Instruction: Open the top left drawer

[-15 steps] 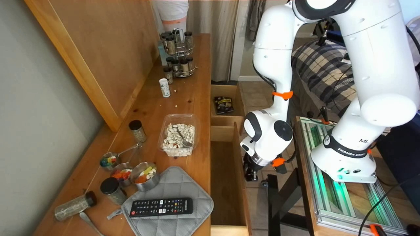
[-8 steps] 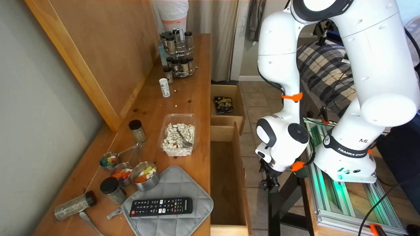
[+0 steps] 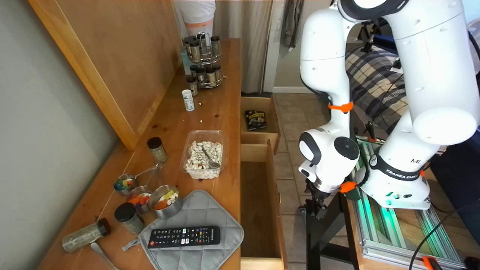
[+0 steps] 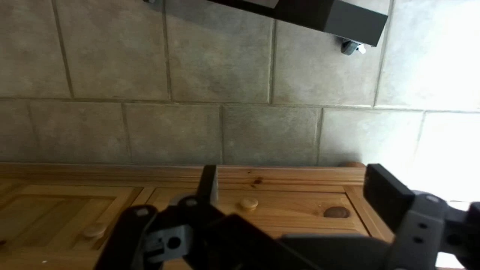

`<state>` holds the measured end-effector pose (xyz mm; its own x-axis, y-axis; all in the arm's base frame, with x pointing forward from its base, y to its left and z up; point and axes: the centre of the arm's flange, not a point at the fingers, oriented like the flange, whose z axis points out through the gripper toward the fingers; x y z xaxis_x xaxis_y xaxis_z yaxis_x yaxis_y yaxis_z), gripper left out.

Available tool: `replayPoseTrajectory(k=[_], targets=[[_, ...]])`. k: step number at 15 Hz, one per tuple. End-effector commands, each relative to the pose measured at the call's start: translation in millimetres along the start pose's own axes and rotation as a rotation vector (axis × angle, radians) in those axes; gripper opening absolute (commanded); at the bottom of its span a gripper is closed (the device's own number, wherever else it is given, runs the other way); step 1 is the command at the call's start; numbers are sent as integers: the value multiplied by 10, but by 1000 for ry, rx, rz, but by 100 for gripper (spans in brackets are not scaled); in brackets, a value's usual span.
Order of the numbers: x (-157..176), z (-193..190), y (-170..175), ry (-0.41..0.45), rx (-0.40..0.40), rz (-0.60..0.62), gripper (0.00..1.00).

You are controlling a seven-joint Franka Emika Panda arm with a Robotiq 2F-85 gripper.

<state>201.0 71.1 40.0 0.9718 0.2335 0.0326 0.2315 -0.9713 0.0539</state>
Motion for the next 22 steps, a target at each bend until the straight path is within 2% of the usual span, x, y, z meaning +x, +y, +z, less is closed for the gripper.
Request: replayPoseTrajectory(k=[1,7,12,14,16,22], targets=[[-114,-524,214,15,-35,80,100],[94,-965,534,70,-18,172,100],[336,-1355,716,126,1,163,100],[394,-1443,778,152,-18,161,100],[525,-1373,861,223,-69,110,100],[850,-1216,751,321,-114,-43,100]])
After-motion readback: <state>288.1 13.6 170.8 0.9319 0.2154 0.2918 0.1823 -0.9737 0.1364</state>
